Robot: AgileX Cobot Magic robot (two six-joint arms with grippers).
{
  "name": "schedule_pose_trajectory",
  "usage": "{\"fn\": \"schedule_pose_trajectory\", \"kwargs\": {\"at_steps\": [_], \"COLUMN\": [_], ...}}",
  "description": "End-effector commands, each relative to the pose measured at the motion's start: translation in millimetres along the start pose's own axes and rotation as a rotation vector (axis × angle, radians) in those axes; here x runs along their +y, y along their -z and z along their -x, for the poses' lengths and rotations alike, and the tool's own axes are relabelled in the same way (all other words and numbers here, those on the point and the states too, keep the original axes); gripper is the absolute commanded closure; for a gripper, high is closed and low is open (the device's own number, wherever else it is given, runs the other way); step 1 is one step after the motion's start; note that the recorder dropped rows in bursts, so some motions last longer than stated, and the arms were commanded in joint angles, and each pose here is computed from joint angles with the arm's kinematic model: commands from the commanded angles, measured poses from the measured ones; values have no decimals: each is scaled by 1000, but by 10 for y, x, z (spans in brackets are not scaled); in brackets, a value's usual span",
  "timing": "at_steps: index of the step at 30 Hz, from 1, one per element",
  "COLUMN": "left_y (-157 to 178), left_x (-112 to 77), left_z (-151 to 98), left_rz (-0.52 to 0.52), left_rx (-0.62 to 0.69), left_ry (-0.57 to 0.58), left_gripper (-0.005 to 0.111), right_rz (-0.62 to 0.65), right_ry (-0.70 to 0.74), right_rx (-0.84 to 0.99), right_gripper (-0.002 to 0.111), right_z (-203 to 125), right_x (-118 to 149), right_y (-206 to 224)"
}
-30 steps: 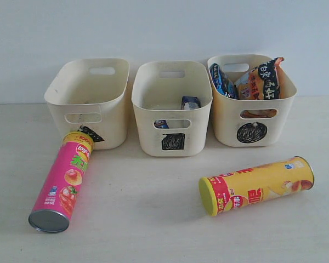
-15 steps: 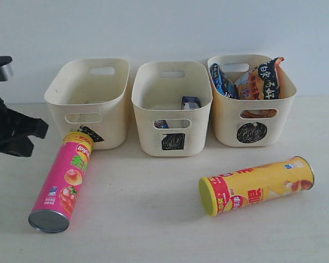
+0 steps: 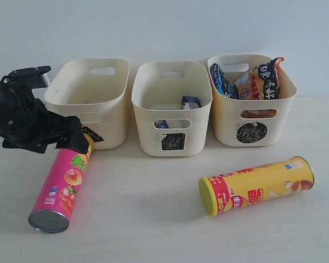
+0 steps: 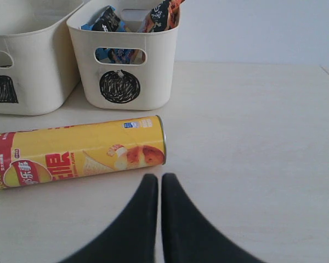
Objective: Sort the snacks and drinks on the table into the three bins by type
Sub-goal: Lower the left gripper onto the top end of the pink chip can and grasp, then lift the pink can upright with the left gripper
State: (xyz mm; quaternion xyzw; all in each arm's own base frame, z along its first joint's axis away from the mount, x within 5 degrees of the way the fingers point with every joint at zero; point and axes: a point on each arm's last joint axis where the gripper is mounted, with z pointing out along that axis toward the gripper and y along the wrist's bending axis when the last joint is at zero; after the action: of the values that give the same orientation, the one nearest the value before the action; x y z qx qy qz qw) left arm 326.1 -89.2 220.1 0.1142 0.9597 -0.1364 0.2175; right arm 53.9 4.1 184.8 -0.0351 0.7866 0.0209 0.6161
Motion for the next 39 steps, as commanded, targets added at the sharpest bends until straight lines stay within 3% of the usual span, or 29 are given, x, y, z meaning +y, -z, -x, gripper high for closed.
{"fn": "schedule_pose_trajectory", "kwargs": {"at_steps": [1, 5, 11, 18, 33, 34, 36, 37, 39], "left_y": [-169, -275, -409, -614, -1038, -1068, -1093, -1095, -1093], "left_x": [34, 71, 103, 214, 338, 347, 353, 352, 354], "left_z": [107, 173, 256, 257, 153, 138, 125, 116, 97], "left_rz": [10, 25, 29, 97, 123, 125, 125, 123, 124], "left_rx": [26, 58, 58, 45, 80, 89, 96, 105, 127], "left_ry": [-33, -57, -57, -56, -40, -43, -41, -41, -56], "left_gripper": [16, 10, 10, 10, 11, 16, 40, 65, 101], "right_rz": [-1, -1, -1, -1, -1, -1, -1, -1, -1], "right_ry": [3, 3, 3, 3, 5, 3, 3, 3, 3], "right_rx": [-7, -7, -7, -7, -7, -7, -7, -7, -7], "right_gripper": [108, 108, 108, 108, 108, 108, 108, 108, 108], "right_z": [-7, -7, -7, -7, -7, -7, -7, -7, -7], "right_x": [0, 0, 0, 0, 0, 0, 0, 0, 0], "right_y": [-1, -1, -1, -1, -1, -1, -1, -1, -1]}}
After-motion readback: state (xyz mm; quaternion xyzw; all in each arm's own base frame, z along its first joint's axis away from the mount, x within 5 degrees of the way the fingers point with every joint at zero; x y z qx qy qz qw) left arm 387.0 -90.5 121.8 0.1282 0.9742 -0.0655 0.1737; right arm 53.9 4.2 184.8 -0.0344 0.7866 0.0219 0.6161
